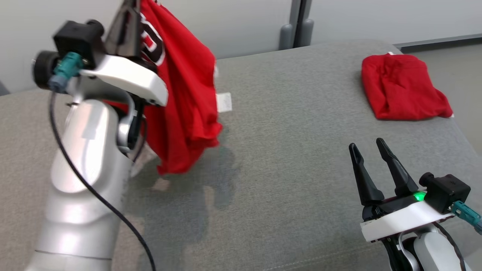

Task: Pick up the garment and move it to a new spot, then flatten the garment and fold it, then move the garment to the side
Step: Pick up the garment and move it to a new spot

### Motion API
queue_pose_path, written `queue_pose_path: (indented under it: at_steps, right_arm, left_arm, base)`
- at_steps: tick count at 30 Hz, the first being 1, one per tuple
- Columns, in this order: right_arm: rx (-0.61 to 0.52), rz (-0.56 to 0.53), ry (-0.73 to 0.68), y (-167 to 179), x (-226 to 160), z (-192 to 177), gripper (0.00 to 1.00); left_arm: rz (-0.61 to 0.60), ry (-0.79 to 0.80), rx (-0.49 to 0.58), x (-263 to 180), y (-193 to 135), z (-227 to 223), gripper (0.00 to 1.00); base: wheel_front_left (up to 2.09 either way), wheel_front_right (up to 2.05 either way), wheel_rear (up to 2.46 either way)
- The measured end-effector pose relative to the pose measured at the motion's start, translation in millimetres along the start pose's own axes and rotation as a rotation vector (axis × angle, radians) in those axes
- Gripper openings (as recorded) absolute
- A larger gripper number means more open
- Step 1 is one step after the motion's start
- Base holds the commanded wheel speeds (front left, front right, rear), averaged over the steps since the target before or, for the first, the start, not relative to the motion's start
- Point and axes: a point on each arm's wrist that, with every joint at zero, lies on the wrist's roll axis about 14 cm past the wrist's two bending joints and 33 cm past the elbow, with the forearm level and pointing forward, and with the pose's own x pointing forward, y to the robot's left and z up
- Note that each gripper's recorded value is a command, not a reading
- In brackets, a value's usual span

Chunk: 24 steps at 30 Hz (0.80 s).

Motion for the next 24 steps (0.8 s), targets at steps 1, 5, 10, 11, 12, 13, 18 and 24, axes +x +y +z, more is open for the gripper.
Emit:
queue_pose_path:
  at_steps: [1, 5, 10, 11, 12, 13, 18, 24]
  right_arm:
    - [-0.002, -0.007, -0.003, -2, -2, 2, 1.00]
    - [-0.008, -0.033, -0.006, -10, -8, 4, 1.00]
    - [-0.010, -0.057, 0.014, -16, -14, -2, 1.00]
    - [-0.010, -0.059, 0.022, -17, -14, -5, 1.00]
    - [-0.009, -0.060, 0.028, -17, -14, -7, 1.00]
    - [-0.009, -0.060, 0.033, -17, -14, -8, 1.00]
    - [-0.006, -0.059, 0.058, -17, -12, -17, 1.00]
    - [0.012, -0.042, 0.082, -11, -8, -26, 1.00]
  left_arm:
    - [-0.018, 0.014, -0.013, 0, -9, -5, 0.00]
    - [-0.085, 0.090, -0.061, -6, -44, -33, 0.00]
    - [-0.158, 0.256, -0.080, -33, -76, -93, 0.00]
    - [-0.176, 0.332, -0.099, -47, -84, -118, 0.00]
    - [-0.188, 0.366, -0.115, -54, -88, -129, 0.00]
    - [-0.199, 0.392, -0.130, -60, -94, -138, 0.00]
    - [-0.226, 0.494, -0.177, -82, -112, -170, 0.40]
    - [-0.201, 0.498, -0.224, -92, -114, -177, 1.00]
  base:
    - [0.00, 0.00, 0.00]
    - [0.00, 0.00, 0.00]
    - [0.00, 0.00, 0.00]
    - [0.00, 0.00, 0.00]
    - [0.00, 0.00, 0.00]
    - [0.00, 0.00, 0.00]
    - [0.00, 0.00, 0.00]
    - [0.00, 0.00, 0.00]
